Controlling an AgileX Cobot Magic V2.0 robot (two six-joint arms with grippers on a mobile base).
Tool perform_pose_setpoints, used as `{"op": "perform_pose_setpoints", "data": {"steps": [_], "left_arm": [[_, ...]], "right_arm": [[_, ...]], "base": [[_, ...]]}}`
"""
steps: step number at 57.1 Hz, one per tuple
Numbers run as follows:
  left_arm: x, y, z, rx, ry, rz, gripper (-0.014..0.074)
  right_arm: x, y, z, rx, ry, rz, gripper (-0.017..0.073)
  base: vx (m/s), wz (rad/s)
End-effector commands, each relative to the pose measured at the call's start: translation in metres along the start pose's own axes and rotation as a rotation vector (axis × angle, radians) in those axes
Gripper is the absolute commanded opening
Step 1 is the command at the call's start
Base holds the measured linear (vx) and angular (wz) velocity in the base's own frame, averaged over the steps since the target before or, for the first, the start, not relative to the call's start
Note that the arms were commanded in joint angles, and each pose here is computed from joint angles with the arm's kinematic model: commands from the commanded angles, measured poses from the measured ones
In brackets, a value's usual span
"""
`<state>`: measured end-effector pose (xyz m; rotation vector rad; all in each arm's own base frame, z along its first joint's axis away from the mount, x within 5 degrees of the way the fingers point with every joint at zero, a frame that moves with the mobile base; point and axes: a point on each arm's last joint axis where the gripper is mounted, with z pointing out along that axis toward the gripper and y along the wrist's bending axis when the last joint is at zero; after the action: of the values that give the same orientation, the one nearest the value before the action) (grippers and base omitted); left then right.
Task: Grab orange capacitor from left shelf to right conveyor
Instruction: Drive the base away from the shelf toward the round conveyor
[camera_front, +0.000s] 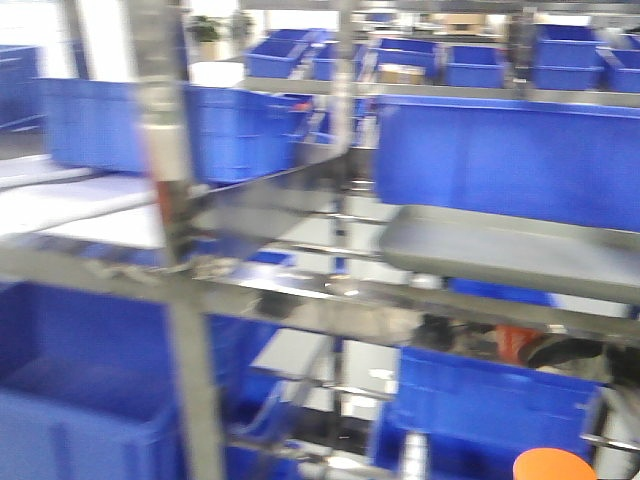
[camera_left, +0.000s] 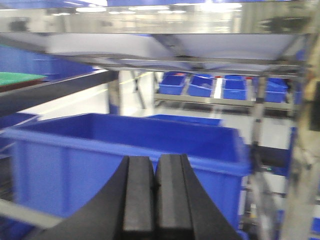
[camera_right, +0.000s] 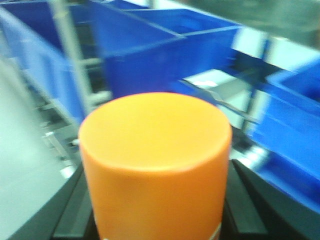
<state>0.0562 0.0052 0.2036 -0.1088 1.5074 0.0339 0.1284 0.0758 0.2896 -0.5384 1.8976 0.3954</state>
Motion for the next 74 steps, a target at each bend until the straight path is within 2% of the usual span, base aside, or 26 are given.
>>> {"op": "perform_pose_setpoints", "data": {"steps": [1, 74], "left_arm": [[0.003, 0.0006, -0.0003, -0.001, -0.06, -0.014, -0.0006], [0.003, 0.0006, -0.0003, -0.001, -0.06, -0.014, -0.0006]], "right_arm": [[-0.017, -0.002, -0.0045, 0.027, -0.109, -0.003, 0.0361], [-0.017, -0.002, -0.0045, 0.027, -0.109, -0.003, 0.0361]], "base": [[-0.09, 0.51], [-0.07, 0.54]]}}
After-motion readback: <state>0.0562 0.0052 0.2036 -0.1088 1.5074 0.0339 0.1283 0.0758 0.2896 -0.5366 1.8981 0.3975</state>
